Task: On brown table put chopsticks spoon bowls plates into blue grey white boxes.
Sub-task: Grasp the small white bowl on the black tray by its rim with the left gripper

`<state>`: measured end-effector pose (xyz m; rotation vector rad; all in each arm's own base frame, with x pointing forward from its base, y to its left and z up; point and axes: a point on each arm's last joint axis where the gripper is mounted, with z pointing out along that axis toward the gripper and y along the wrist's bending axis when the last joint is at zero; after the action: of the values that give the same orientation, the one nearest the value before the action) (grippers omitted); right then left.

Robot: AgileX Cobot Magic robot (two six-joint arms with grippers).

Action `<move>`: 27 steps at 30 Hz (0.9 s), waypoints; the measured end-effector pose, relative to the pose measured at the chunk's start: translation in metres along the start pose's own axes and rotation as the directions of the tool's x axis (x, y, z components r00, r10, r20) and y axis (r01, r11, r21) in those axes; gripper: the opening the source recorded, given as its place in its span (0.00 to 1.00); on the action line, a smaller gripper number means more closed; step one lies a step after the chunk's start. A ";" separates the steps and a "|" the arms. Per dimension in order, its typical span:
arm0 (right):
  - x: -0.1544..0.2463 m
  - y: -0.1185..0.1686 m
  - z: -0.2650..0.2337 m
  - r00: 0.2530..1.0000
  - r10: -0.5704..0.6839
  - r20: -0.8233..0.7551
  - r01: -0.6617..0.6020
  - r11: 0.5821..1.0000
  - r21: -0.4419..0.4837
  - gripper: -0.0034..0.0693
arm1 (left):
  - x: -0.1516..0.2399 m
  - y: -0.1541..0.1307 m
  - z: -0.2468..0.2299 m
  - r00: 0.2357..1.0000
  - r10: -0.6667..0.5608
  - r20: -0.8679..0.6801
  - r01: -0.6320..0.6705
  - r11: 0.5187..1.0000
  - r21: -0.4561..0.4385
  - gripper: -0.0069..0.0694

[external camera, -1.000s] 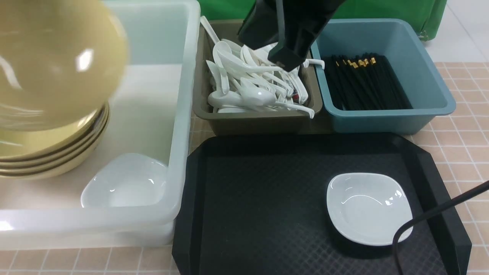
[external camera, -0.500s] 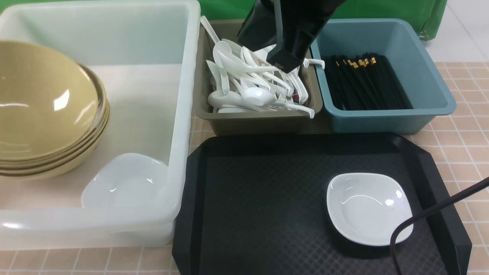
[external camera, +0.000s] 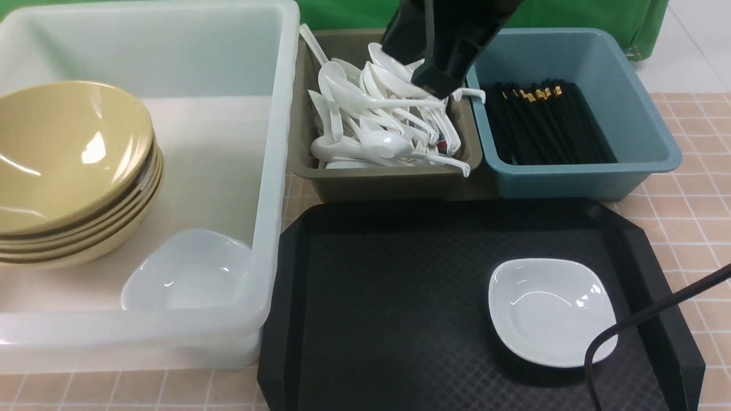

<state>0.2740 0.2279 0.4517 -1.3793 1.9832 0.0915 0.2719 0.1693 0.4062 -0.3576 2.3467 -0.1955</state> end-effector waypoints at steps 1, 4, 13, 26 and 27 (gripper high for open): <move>0.003 -0.004 0.000 1.000 0.024 -0.011 -0.024 1.000 0.015 0.11 | -0.003 -0.015 -0.004 1.000 0.028 -0.001 -0.028 0.999 0.027 0.71; 0.017 -0.020 0.004 0.990 0.137 -0.044 -0.135 0.990 0.043 0.11 | -0.002 -0.082 0.005 0.982 0.185 -0.034 -0.176 0.970 0.170 0.60; 0.105 -0.031 0.011 0.875 0.411 -0.257 -0.393 0.912 0.119 0.11 | 0.076 -0.270 0.074 0.675 0.730 -0.111 -0.546 0.594 0.591 0.18; 0.186 0.023 -0.055 0.811 0.551 -0.196 -0.506 0.829 0.237 0.11 | 0.202 -0.416 0.129 0.386 0.922 0.005 -0.637 0.263 0.724 0.12; 0.188 0.026 -0.058 0.812 0.551 -0.191 -0.506 0.829 0.239 0.11 | 0.207 -0.421 0.134 0.379 0.925 -0.005 -0.640 0.266 0.721 0.15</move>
<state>0.1887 0.0646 0.3771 -0.7115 2.4827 -0.0089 0.3068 -0.2997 0.2767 1.4192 2.3574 -0.5565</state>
